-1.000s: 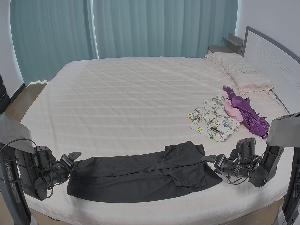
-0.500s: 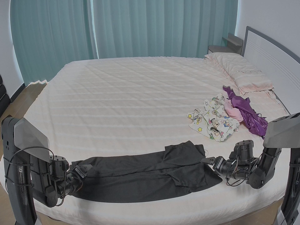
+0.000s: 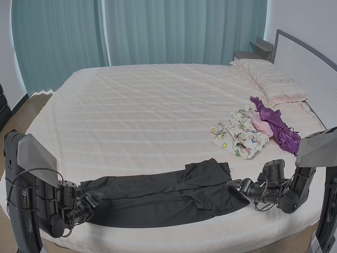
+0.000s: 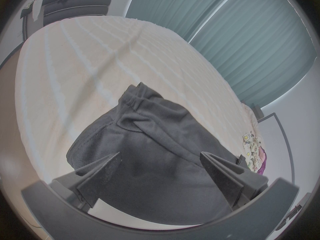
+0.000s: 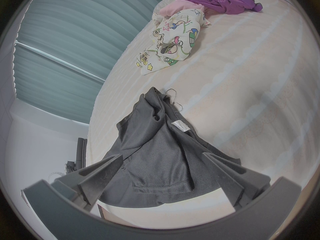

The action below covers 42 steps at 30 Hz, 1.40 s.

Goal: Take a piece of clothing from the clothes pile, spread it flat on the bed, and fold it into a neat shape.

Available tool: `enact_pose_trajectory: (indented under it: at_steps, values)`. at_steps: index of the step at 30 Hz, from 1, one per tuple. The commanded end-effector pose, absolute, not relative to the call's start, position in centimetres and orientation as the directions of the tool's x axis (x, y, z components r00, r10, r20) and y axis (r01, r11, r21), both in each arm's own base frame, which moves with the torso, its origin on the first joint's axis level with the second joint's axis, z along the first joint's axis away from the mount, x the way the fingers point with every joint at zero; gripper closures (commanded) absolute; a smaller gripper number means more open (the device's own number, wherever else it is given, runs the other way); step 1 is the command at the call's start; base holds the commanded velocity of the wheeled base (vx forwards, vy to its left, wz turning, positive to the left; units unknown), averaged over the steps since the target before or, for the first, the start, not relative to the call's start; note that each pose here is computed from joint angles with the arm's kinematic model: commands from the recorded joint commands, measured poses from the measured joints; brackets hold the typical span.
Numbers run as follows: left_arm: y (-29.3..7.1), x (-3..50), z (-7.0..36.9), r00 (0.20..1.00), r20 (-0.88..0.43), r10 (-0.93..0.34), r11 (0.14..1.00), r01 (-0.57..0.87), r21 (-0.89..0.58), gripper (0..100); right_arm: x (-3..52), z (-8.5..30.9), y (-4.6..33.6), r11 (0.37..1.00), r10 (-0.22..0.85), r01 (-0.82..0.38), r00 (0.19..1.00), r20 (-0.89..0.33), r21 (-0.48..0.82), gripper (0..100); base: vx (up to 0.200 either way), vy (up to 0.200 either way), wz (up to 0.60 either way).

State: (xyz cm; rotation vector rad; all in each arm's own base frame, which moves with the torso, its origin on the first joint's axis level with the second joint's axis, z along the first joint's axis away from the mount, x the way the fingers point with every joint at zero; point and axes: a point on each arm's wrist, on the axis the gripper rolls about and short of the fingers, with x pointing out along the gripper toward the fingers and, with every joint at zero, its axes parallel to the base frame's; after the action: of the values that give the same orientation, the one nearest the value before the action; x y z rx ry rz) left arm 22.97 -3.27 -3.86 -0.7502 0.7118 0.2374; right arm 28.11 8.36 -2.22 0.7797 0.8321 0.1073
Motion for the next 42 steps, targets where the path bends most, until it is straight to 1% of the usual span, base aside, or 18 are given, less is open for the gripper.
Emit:
enact_pose_trajectory:
  at_steps: [1, 2, 6, 10, 12, 15, 16, 18, 22, 24, 30, 34, 42]
  values:
    - [-3.1, 23.0, -0.8, 0.823, -0.566, -0.051, 0.697, -0.377, -0.61, 0, 28.1, -2.2, 8.3, 0.722, 0.376, 0.205, 0.686, -0.623, 0.661, 0, 0.0, 0.0, 0.0]
    - [-2.9, 22.9, 0.8, 0.859, -0.51, -0.049, 0.693, -0.339, -0.637, 0, 28.2, -2.1, 8.3, 0.721, 0.376, 0.202, 0.689, -0.62, 0.662, 0, 0.0, 0.0, 0.0]
    - [-2.1, 23.2, 2.5, 0.897, -0.441, -0.026, 0.685, -0.305, -0.661, 0, 28.2, -2.0, 8.3, 0.721, 0.377, 0.201, 0.69, -0.619, 0.663, 0, 0.0, 0.0, 0.0]
    - [-1.0, 24.3, 2.8, 0.913, -0.407, 0.015, 0.71, -0.296, -0.639, 0, 28.2, -2.0, 8.4, 0.721, 0.378, 0.2, 0.689, -0.619, 0.663, 0, 0.0, 0.0, 0.0]
    - [0.2, 25.8, 3.1, 0.928, -0.369, 0.057, 0.714, -0.296, -0.635, 0, 28.2, -2.0, 8.4, 0.721, 0.378, 0.198, 0.691, -0.616, 0.664, 0, 0.0, 0.0, 0.0]
    - [1.1, 27.1, 3.0, 0.925, -0.371, 0.077, 0.724, -0.308, -0.618, 0, 28.2, -2.0, 8.4, 0.721, 0.378, 0.199, 0.69, -0.618, 0.664, 0, 0.0, 0.0, 0.0]
    - [2.0, 28.5, 3.1, 0.916, -0.391, 0.085, 0.735, -0.323, -0.596, 0, 28.2, -2.0, 8.4, 0.721, 0.378, 0.199, 0.69, -0.618, 0.664, 0, 0.0, 0.0, 0.0]
    - [2.4, 29.6, 3.1, 0.907, -0.416, 0.06, 0.733, -0.323, -0.598, 0, 28.2, -2.1, 8.4, 0.721, 0.378, 0.199, 0.69, -0.618, 0.664, 0, 0.0, 0.0, 0.0]
    - [2.8, 31.1, 2.9, 0.887, -0.461, -0.036, 0.726, -0.294, -0.621, 0, 28.2, -2.1, 8.4, 0.721, 0.378, 0.2, 0.689, -0.619, 0.663, 0, 0.0, 0.0, 0.0]
    - [2.9, 31.6, 1.4, 0.861, -0.503, -0.082, 0.73, -0.291, -0.618, 0, 28.2, -2.2, 8.4, 0.722, 0.377, 0.201, 0.688, -0.62, 0.662, 0, 0.0, 0.0, 0.0]
    - [3.8, 31.6, -2.5, 0.798, -0.599, -0.068, 0.797, -0.318, -0.514, 0, 28.3, -2.3, 8.4, 0.723, 0.377, 0.204, 0.685, -0.623, 0.661, 0, 0.0, 0.0, 0.0]
    - [4.3, 31.4, -3.0, 0.783, -0.619, -0.057, 0.796, -0.339, -0.502, 0, 28.2, -2.5, 8.4, 0.724, 0.377, 0.207, 0.681, -0.628, 0.658, 0, 0.0, 0.0, 0.0]
    - [4.3, 31.3, -3.8, 0.767, -0.638, -0.062, 0.793, -0.35, -0.498, 0, 28.1, -2.6, 8.7, 0.727, 0.38, 0.205, 0.674, -0.633, 0.655, 0, 0.0, 0.0, 0.0]
